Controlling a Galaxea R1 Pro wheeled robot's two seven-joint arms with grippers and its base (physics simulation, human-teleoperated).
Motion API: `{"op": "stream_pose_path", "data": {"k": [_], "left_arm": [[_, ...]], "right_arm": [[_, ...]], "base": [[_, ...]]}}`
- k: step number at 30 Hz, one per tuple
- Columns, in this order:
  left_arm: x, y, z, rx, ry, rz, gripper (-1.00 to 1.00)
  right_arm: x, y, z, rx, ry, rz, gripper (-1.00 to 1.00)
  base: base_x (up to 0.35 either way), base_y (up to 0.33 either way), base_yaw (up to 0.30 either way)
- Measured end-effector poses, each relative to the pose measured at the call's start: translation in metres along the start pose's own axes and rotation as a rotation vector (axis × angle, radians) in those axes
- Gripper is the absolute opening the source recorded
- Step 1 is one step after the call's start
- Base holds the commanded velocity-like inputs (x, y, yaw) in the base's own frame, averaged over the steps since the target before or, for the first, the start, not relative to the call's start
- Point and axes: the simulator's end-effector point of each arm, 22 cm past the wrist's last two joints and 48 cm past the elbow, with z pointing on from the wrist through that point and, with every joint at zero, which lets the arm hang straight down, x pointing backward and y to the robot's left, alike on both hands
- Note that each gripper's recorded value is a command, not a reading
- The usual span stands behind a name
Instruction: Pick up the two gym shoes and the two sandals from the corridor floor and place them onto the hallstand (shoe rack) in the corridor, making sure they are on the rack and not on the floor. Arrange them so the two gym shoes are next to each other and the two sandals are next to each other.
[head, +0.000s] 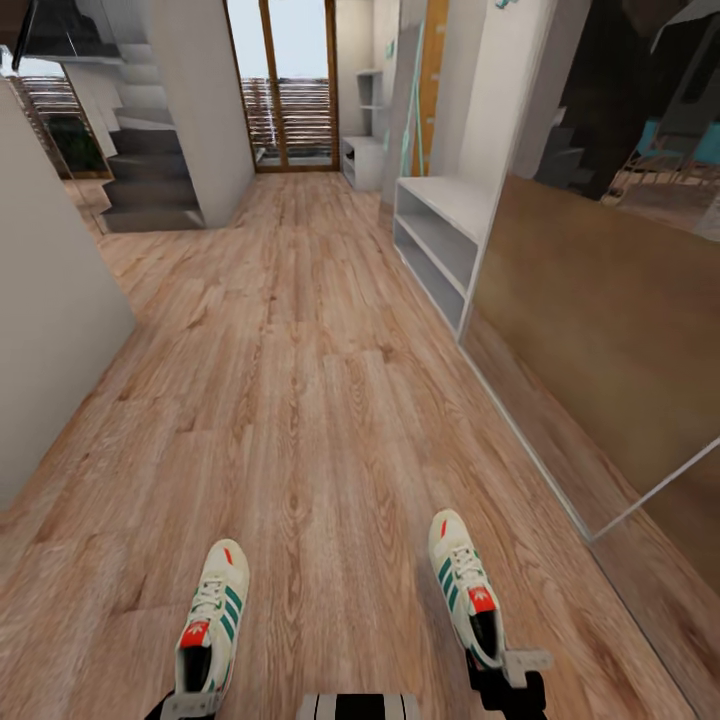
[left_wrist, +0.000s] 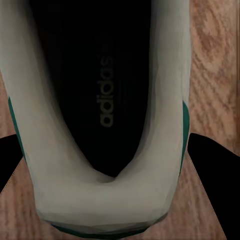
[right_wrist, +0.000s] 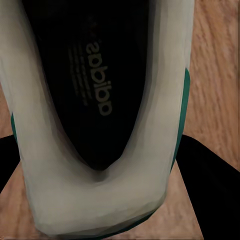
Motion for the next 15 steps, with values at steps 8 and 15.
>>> {"op": "stream_pose_path", "data": {"k": [8, 15], "left_arm": [[-0.019, -0.001, -0.003, 0.001, -0.049, -0.001, -1.00], [-0.037, 0.002, -0.005, -0.004, -0.090, -0.005, -1.00]], "right_arm": [[-0.008, 0.001, -0.008, 0.000, -0.026, 0.003, -1.00], [-0.020, 0.000, -0.013, 0.001, -0.050, 0.004, -1.00]], "base": [[0.000, 0.000, 0.000], [0.000, 0.000, 0.000]]}}
